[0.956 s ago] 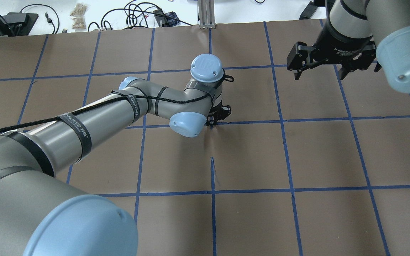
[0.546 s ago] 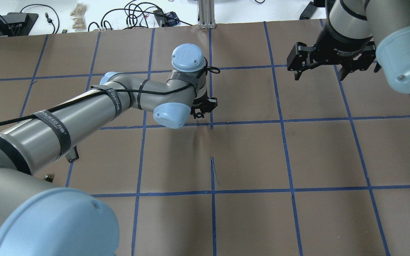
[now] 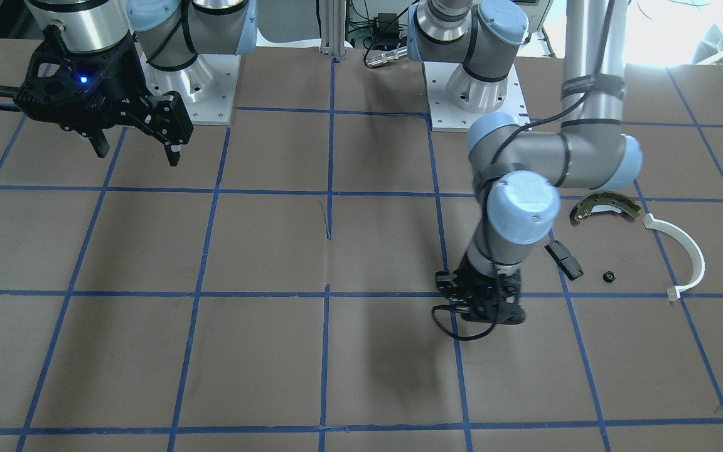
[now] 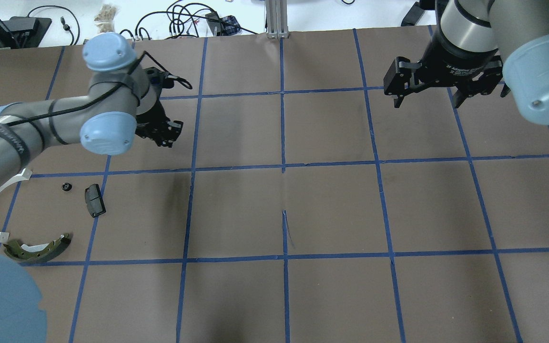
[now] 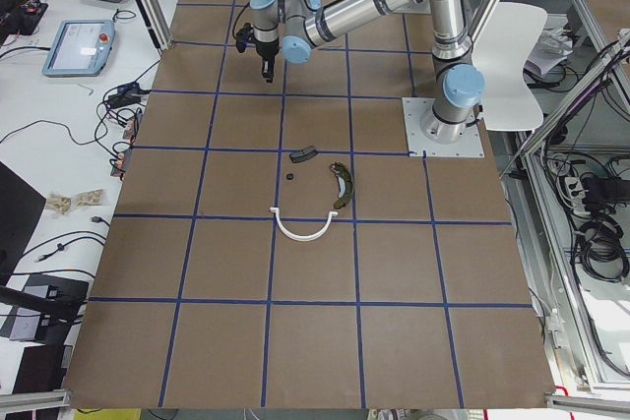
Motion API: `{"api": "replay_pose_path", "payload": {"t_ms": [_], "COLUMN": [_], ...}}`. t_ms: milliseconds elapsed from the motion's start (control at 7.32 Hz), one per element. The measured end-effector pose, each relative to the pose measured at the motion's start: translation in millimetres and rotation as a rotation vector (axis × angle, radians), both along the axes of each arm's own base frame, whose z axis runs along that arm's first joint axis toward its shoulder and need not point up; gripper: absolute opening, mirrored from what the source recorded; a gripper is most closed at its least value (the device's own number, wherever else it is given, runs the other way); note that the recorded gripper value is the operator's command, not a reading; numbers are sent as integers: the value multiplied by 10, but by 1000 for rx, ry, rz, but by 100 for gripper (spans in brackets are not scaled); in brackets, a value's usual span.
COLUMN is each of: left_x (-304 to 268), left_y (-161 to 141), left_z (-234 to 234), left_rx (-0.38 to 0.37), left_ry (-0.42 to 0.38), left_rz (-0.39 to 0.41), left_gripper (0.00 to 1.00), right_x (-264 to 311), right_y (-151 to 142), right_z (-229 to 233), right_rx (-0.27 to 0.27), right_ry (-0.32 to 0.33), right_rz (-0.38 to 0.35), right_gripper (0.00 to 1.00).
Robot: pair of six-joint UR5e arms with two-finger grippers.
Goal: Place bearing gear from tray to pile
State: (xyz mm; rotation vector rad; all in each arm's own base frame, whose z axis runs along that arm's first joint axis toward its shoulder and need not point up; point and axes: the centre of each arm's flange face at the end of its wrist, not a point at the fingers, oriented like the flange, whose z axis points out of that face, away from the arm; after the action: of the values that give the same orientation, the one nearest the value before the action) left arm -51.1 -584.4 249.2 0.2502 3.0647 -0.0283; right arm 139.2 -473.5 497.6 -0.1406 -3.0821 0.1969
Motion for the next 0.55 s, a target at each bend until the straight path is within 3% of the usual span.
{"api": "replay_pose_path", "payload": {"t_ms": [546], "left_x": [2210], "left_y": [536], "left_z": [-241], "left_rx": [65], "left_ry": [-7], "left_rz": [-73], "left_gripper": [0], "right_x": [4], "right_y": [-2], "right_z": [7], "right_rx": [-1], "right_ry": [-3], "right_rz": [2], "right_gripper": [100]}}
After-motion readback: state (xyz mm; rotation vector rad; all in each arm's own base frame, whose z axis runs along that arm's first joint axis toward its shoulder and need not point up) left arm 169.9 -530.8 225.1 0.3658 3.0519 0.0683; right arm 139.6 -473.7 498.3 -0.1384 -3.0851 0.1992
